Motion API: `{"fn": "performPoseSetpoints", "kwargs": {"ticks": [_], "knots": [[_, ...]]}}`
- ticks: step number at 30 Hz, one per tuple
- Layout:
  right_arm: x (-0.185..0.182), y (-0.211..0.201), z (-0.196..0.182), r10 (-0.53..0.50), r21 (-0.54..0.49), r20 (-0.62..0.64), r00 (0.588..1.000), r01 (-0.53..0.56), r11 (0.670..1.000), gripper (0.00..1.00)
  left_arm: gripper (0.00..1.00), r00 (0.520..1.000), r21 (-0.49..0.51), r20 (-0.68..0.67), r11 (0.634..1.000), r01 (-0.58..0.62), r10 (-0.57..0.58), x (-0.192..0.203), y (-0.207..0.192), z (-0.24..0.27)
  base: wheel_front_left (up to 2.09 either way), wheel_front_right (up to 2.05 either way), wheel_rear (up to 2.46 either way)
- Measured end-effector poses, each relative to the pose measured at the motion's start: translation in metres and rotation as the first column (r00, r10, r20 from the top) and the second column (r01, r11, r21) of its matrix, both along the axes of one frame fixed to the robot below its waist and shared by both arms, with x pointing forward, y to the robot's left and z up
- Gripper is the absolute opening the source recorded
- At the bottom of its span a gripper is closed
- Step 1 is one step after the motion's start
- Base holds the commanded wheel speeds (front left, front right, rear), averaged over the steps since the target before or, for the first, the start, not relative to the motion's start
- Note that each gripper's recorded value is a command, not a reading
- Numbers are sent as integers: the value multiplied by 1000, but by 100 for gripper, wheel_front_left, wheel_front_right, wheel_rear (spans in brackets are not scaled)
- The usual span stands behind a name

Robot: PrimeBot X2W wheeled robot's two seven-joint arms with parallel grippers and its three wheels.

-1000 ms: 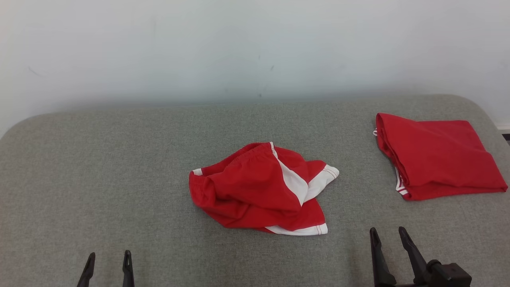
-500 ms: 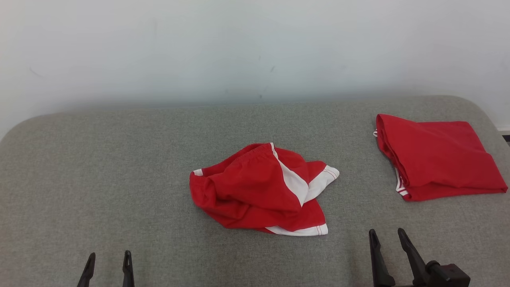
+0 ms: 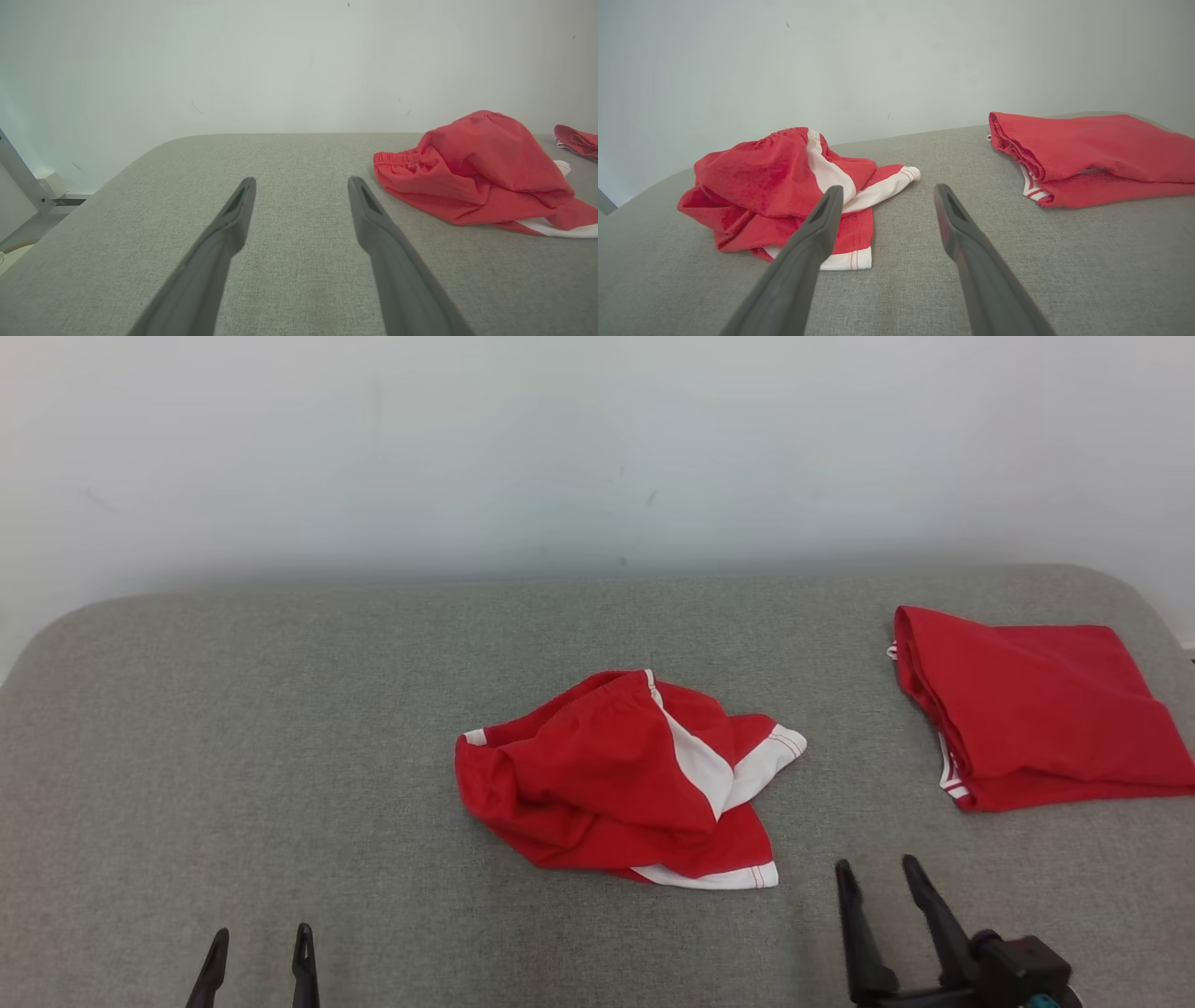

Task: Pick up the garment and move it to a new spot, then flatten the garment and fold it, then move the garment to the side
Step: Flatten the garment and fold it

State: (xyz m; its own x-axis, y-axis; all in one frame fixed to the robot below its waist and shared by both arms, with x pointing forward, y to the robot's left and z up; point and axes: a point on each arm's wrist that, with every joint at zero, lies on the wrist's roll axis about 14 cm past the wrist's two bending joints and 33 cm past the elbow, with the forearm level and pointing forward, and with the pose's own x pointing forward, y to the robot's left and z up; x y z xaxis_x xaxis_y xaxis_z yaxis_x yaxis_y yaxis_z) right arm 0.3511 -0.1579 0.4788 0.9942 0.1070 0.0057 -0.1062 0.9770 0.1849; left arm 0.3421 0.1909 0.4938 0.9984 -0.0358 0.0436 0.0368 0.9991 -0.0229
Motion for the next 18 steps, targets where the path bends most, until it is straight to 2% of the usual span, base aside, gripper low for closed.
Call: {"fn": "performPoseSetpoints", "kwargs": {"ticks": [9, 18], "knots": [[29, 29, -25, 99, -54, -90, 991, -104, 993, 100, 100, 1000, -8, -9, 1000, -7, 7, 1, 1, -3, 0, 0, 0], [49, 41, -69, 143, -100, -248, 958, -172, 980, 100, 100, 999, -14, -22, 999, -43, 43, 3, 12, -7, 0, 0, 0]]}}
